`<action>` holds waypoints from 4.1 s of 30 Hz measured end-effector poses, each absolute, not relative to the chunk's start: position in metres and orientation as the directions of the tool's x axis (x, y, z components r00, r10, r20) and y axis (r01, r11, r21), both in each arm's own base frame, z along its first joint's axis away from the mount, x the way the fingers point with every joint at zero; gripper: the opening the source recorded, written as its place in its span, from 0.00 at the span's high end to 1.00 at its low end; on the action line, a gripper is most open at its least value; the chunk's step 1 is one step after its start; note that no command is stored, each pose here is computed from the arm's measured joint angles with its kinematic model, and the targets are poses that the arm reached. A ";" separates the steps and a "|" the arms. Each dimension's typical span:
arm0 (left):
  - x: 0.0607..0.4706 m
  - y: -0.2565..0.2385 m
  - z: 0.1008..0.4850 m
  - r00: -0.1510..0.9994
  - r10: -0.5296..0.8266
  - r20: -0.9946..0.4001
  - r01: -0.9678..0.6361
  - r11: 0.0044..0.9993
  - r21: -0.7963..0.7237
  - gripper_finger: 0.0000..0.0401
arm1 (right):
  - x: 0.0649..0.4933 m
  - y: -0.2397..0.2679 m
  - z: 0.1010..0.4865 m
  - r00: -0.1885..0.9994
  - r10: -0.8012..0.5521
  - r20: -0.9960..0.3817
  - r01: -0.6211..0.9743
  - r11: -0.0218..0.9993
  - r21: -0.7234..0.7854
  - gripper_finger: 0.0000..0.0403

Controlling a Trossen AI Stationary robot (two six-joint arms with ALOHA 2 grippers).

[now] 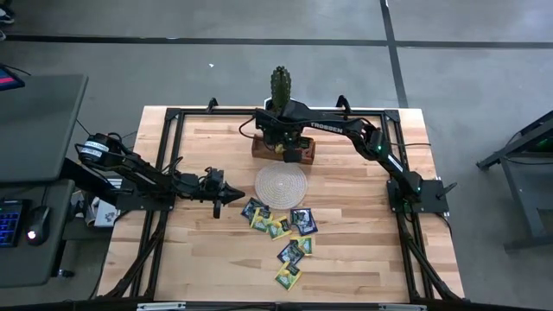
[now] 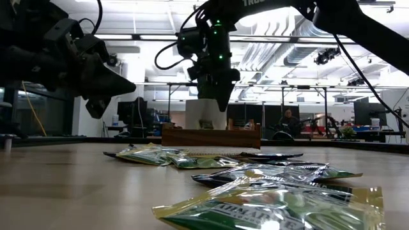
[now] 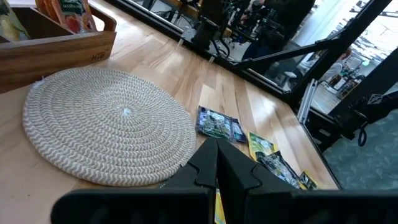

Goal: Pick & Place Tea
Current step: Put the yellow tea bag into the middle compartment of the wooden organizer

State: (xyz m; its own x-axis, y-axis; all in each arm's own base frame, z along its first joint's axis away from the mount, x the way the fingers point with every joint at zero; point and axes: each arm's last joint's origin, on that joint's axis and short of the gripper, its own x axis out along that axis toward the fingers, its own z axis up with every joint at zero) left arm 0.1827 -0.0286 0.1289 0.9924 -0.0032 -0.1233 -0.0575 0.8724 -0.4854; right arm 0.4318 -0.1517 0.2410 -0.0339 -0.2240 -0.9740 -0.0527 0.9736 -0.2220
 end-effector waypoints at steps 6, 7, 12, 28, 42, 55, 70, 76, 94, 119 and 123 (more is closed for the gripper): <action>0.183 -0.029 0.129 0.992 -0.003 -0.123 -0.058 0.871 -0.487 1.00 | 0.433 -0.152 0.243 -0.015 -0.229 -0.973 0.011 0.973 -0.230 0.72; 0.183 -0.029 0.129 0.992 -0.003 -0.123 -0.058 0.871 -0.488 1.00 | 0.434 -0.150 0.245 -0.009 -0.219 -0.976 0.017 0.976 -0.219 0.71; 0.183 -0.029 0.129 0.992 -0.003 -0.123 -0.058 0.871 -0.488 1.00 | 0.438 -0.131 0.256 0.033 -0.137 -0.990 0.079 0.988 -0.134 0.69; 0.182 -0.032 0.123 0.975 -0.111 -0.191 -0.001 0.863 -0.506 1.00 | 0.462 -0.011 0.267 0.187 0.009 -0.982 0.075 0.997 0.024 0.69; 0.201 -0.085 0.129 0.895 -0.185 -0.406 -0.021 0.892 -0.452 1.00 | 0.459 0.018 0.228 0.166 0.242 -0.956 0.079 0.963 0.258 0.69; 0.231 -0.111 0.138 0.838 -0.132 -0.529 -0.094 0.921 -0.379 1.00 | 0.408 0.021 0.203 0.460 0.333 -0.823 0.154 0.883 0.443 0.69; 0.253 -0.121 0.111 0.763 -0.058 -0.644 -0.207 0.922 -0.328 1.00 | 0.386 0.025 0.166 0.600 0.342 -0.723 0.212 0.804 0.556 0.69; 0.253 -0.121 0.100 0.735 -0.029 -0.677 -0.263 0.908 -0.325 1.00 | 0.388 0.025 0.168 0.621 0.342 -0.705 0.226 0.783 0.579 0.69; 0.251 -0.120 0.093 0.715 -0.002 -0.699 -0.283 0.913 -0.292 1.00 | 0.394 0.020 0.167 0.674 0.308 -0.671 0.395 0.617 0.680 0.69; 0.250 -0.119 0.091 0.710 0.010 -0.705 -0.286 0.918 -0.276 1.00 | 0.407 0.044 0.130 0.664 0.340 -0.666 0.401 0.590 0.701 0.52; 0.250 -0.119 0.091 0.710 0.010 -0.704 -0.284 0.919 -0.274 1.00 | 0.407 0.044 0.130 0.672 0.329 -0.663 0.407 0.584 0.702 0.58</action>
State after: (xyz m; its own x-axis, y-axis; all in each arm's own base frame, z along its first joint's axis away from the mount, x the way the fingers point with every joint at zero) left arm 0.2502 -0.1188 0.0915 0.7101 0.0100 -0.7040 -0.2844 0.9188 -0.2737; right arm 0.4074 0.0437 0.1304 0.6724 0.3290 -0.6631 0.4071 0.5838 0.7025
